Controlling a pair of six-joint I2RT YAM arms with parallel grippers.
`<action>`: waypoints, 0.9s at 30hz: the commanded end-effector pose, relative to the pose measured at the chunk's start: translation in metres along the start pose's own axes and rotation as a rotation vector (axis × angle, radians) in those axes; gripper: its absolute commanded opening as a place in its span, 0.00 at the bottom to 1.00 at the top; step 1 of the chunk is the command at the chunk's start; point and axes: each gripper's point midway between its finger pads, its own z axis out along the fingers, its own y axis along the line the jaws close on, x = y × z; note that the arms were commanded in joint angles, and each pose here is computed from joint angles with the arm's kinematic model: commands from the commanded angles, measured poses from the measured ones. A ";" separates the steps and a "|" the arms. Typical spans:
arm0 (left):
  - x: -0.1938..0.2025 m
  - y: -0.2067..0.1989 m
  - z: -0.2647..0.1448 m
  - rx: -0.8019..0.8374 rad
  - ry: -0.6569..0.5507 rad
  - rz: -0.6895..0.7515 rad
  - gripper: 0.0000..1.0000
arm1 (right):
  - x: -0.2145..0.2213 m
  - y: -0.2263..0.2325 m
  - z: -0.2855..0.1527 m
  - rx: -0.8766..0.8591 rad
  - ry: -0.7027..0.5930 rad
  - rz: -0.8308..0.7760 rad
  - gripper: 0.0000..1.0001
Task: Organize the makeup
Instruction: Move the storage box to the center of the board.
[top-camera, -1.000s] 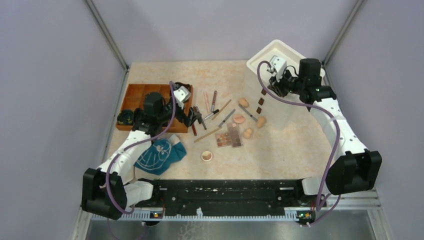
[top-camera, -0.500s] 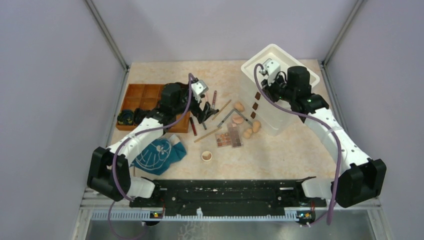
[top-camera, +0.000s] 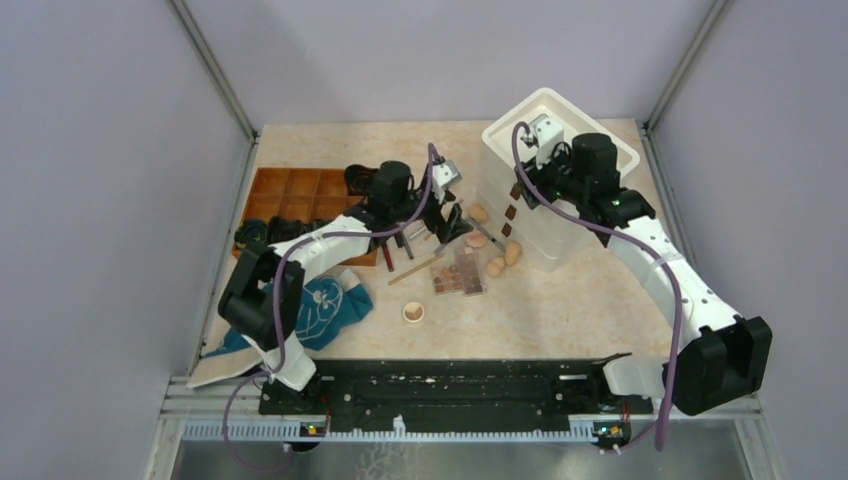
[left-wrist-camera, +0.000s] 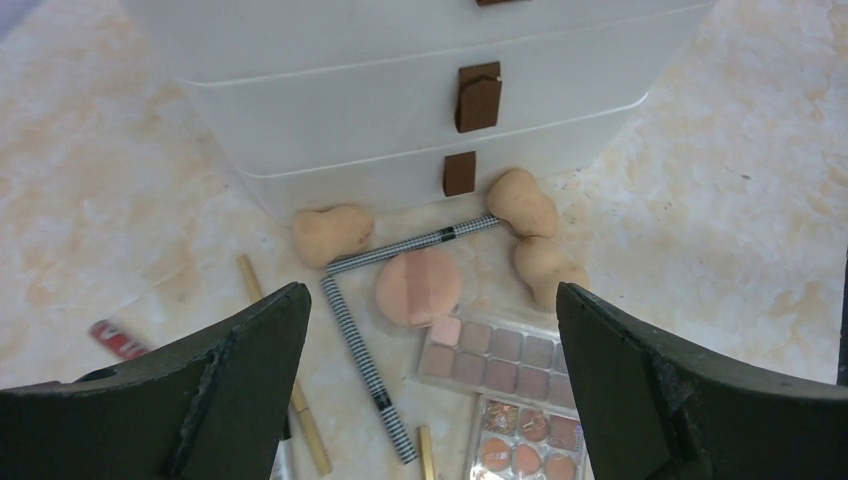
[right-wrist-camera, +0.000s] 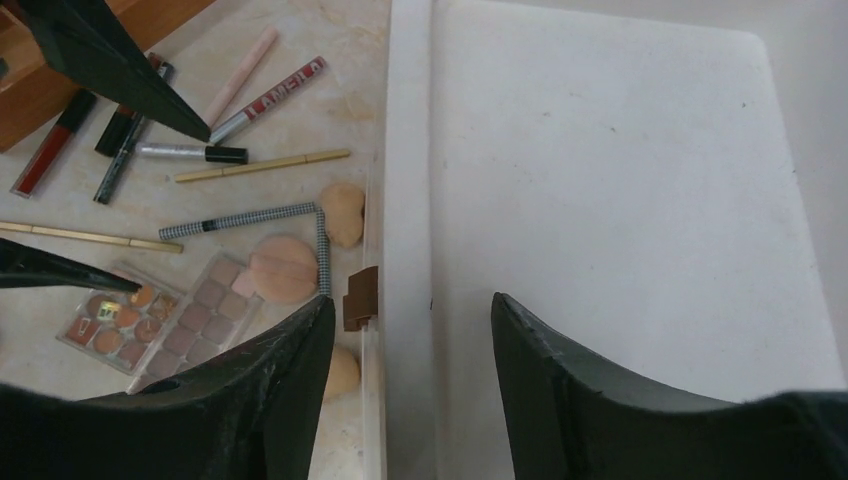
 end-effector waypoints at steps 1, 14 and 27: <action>-0.001 -0.014 0.033 0.068 -0.057 -0.005 0.99 | -0.007 0.000 -0.008 0.009 -0.037 -0.026 0.65; 0.052 -0.031 0.106 0.188 -0.032 -0.244 0.90 | -0.011 -0.006 -0.052 -0.051 -0.159 -0.030 0.73; 0.064 -0.032 0.146 0.224 -0.015 -0.374 0.81 | 0.001 -0.019 -0.068 -0.008 -0.184 0.011 0.73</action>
